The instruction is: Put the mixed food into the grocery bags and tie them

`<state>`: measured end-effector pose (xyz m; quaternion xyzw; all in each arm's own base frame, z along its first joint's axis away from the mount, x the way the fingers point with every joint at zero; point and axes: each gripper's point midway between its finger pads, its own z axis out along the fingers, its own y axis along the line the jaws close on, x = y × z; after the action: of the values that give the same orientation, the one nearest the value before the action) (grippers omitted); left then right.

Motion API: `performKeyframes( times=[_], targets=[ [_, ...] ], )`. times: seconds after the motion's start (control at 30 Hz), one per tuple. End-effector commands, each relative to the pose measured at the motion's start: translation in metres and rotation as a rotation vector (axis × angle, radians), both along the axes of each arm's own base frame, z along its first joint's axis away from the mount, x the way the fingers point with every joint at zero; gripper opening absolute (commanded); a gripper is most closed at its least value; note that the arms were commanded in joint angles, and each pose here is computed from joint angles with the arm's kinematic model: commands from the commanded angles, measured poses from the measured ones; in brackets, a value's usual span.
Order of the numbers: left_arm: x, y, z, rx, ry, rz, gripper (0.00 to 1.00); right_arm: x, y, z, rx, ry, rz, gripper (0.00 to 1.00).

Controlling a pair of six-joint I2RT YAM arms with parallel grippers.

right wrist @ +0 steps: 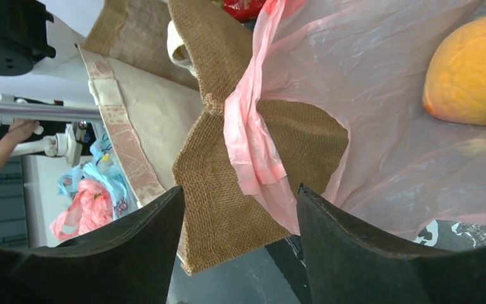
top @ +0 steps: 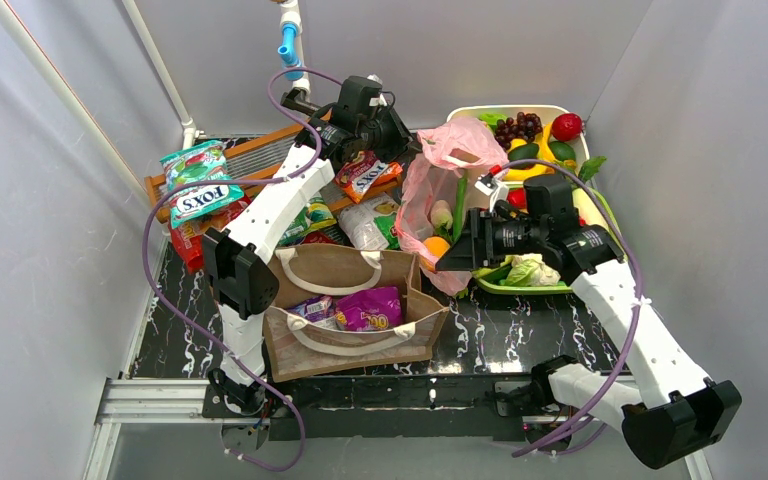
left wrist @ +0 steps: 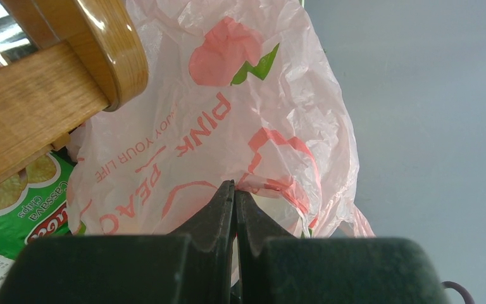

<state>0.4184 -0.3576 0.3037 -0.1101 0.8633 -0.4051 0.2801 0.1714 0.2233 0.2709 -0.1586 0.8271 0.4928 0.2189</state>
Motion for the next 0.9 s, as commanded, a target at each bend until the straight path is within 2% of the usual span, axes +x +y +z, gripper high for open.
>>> performKeyframes(
  times=[0.0,0.27,0.43,0.6,0.63,0.7,0.73,0.87],
  targets=[
    [-0.013,0.003,0.038,-0.05,-0.05,-0.016,0.0,-0.002,0.004,-0.01,-0.028,-0.043,0.038,0.72],
    [-0.014,0.001,0.036,-0.052,-0.042,-0.019,0.0,-0.001,0.01,-0.02,-0.065,-0.05,0.042,0.7],
    [-0.014,0.001,0.034,-0.052,-0.038,-0.019,0.0,-0.005,0.015,-0.023,-0.078,-0.052,0.061,0.61],
    [-0.017,0.0,0.037,-0.057,-0.037,-0.026,0.0,-0.008,0.022,-0.018,-0.085,-0.052,0.075,0.3],
    [-0.018,-0.001,0.037,-0.057,-0.037,-0.028,0.0,-0.008,0.023,-0.014,-0.086,-0.058,0.075,0.19],
    [-0.02,0.0,0.038,-0.06,-0.035,-0.033,0.0,-0.011,0.025,-0.006,-0.09,-0.065,0.079,0.06],
    [-0.022,-0.001,0.037,-0.06,-0.032,-0.039,0.0,-0.011,0.026,-0.001,-0.089,-0.071,0.078,0.01],
    [-0.026,-0.003,0.033,-0.065,-0.014,-0.064,0.0,-0.013,0.028,0.029,-0.062,-0.108,0.064,0.01]
  ],
)
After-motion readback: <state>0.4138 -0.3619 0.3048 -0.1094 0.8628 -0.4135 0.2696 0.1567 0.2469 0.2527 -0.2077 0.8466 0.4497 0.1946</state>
